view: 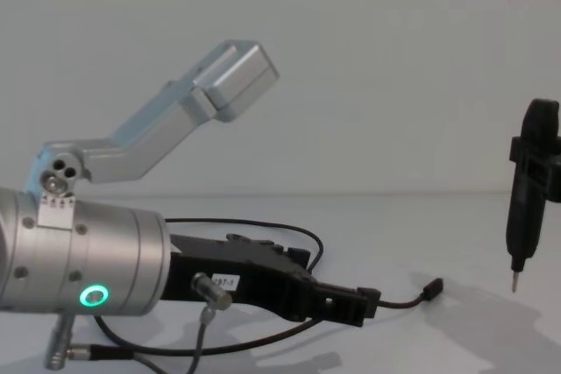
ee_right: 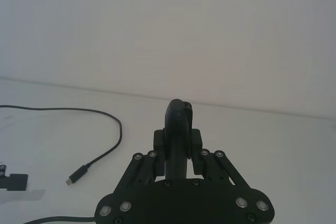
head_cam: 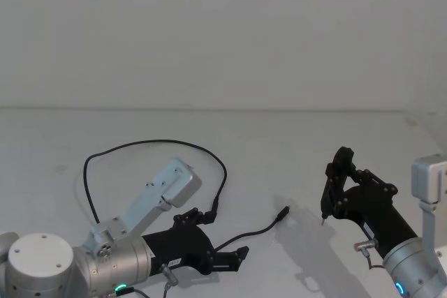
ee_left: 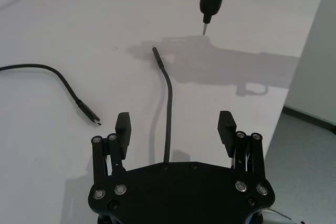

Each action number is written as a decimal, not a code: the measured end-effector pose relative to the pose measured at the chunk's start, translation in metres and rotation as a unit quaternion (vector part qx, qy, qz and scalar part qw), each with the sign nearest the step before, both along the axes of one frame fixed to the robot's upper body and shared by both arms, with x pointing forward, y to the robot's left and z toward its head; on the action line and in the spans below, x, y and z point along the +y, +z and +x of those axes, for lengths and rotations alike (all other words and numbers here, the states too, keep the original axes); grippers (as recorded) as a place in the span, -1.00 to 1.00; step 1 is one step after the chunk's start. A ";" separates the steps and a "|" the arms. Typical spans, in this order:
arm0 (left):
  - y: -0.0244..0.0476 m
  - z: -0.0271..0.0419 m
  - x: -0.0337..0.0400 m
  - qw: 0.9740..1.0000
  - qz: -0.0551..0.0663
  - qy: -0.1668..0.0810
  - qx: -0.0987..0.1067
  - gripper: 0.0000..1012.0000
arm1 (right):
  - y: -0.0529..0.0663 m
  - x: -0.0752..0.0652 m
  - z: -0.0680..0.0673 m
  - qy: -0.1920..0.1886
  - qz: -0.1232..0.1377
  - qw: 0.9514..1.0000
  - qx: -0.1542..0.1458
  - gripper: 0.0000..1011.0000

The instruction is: Pick up the data cable with the one hand.

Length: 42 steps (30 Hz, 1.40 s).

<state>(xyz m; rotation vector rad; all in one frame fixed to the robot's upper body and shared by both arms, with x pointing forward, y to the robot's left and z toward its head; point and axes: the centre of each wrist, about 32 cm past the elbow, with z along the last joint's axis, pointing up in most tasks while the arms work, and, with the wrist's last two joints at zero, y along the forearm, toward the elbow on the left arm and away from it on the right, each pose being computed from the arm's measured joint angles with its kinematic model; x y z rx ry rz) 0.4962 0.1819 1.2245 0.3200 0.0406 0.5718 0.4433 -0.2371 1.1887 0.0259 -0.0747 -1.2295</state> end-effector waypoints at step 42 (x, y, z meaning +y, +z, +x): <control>-0.0090 0.0371 -0.0271 0.998 0.025 -0.007 0.055 0.41 | 0.000 0.000 0.000 0.000 0.000 1.000 0.000 -0.45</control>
